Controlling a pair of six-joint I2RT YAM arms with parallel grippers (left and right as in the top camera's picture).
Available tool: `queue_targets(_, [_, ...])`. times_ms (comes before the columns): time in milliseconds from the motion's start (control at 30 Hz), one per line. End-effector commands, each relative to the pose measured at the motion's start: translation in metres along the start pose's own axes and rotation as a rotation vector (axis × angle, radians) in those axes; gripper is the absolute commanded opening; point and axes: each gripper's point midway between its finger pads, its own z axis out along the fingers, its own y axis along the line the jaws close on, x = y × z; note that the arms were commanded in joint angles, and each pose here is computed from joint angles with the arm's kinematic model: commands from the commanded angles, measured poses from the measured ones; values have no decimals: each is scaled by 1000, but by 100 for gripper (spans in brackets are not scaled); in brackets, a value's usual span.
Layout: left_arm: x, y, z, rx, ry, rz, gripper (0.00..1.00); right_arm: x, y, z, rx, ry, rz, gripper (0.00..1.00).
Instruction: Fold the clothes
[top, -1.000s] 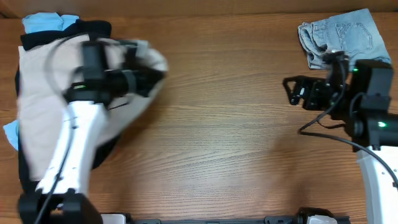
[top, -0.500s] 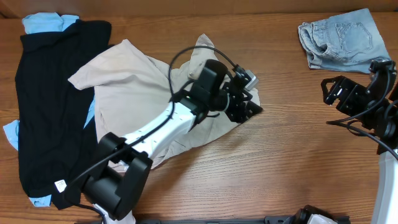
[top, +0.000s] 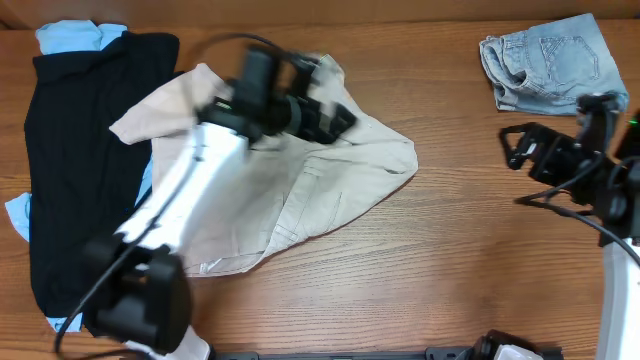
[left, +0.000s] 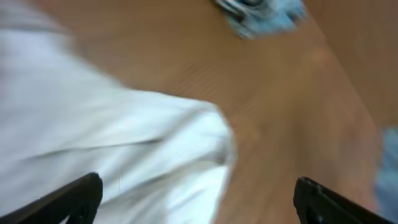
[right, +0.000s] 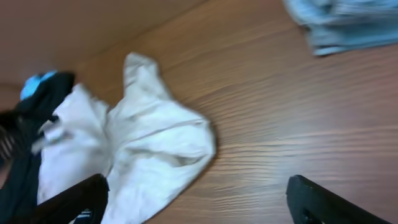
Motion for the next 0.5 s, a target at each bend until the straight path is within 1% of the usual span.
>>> queue_targets(0, [-25, 38, -54, -209, -69, -1, 100, -1, 33, 18, -82, 39, -100, 92])
queue_targets(100, [-13, 63, -72, -277, -27, -40, 100, 9, 61, 52, -124, 99, -189, 91])
queue_targets(233, [-1, 83, -83, -335, 10, -77, 100, 29, 97, 107, -135, 154, -327, 91])
queue_targets(367, [3, 93, -87, -386, 34, -41, 100, 58, 117, 160, -106, 210, -482, 93])
queue_targets(467, [4, 95, -88, -402, 37, -32, 100, 85, 122, 193, -90, 268, -578, 93])
